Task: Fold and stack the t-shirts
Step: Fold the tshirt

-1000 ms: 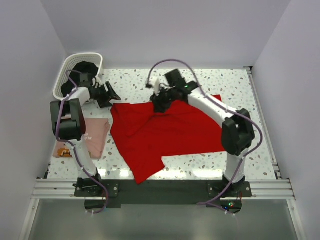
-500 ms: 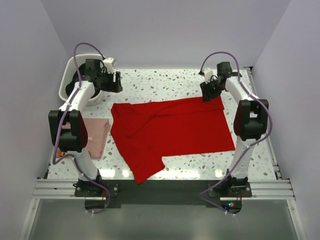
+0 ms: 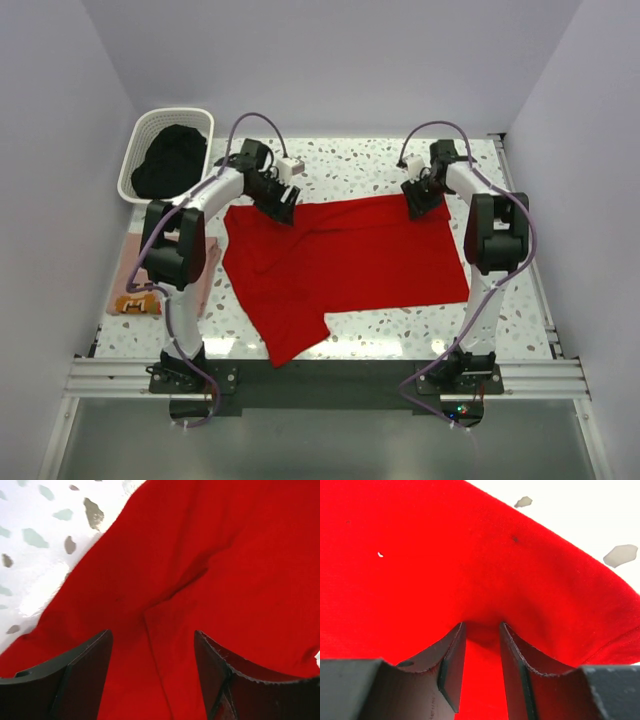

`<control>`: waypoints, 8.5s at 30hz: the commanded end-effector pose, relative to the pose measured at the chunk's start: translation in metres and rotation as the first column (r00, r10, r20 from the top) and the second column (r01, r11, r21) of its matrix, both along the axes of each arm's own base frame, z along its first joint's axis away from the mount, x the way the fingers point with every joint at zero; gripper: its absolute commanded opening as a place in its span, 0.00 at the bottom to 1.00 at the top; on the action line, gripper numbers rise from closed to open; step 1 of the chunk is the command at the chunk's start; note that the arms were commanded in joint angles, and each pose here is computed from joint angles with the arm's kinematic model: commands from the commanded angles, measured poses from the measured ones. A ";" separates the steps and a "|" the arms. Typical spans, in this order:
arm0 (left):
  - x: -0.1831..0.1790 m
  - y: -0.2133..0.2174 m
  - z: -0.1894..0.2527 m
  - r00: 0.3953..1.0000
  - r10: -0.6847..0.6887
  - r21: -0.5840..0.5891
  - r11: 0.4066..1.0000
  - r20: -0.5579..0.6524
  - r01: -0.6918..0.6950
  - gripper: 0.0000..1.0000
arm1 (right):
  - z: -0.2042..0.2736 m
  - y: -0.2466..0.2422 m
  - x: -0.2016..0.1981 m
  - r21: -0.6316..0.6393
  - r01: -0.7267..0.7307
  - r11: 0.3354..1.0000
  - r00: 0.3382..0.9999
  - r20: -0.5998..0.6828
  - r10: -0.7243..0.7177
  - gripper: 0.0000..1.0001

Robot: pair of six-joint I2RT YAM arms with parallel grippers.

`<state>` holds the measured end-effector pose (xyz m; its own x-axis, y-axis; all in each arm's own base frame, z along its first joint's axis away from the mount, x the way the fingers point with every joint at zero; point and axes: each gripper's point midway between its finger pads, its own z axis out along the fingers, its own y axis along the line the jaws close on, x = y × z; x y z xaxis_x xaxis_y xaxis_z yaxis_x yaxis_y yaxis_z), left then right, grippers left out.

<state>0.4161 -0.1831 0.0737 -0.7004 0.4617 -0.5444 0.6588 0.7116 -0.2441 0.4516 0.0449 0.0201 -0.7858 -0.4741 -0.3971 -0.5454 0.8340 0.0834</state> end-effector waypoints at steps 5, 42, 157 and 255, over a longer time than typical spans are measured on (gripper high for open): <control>-0.002 -0.025 -0.004 0.995 -0.099 -0.016 0.995 -0.022 0.099 0.70 | 0.003 -0.013 -0.012 -0.031 0.003 1.000 1.000 -0.017 -0.004 0.37; -0.001 -0.025 -0.030 0.989 -0.135 0.090 0.986 -0.054 0.139 0.43 | 0.005 -0.021 -0.013 -0.044 0.002 0.999 1.000 -0.029 -0.003 0.37; 0.020 0.135 -0.073 0.941 0.338 0.343 0.884 0.001 -0.318 0.31 | -0.010 -0.071 -0.006 -0.234 0.056 0.971 0.998 -0.002 -0.058 0.31; -0.250 0.052 -0.054 0.739 -0.671 0.303 0.693 -0.060 0.654 0.10 | 0.007 -0.075 -0.241 -0.281 -0.483 0.829 0.875 -0.179 0.449 0.00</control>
<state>0.1882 -0.1410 0.0116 -0.1085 0.9206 -0.3752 0.9924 0.1223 0.0129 0.2166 -0.0332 0.0149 -0.4820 -0.8719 -0.0867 -0.8701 0.4879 -0.0693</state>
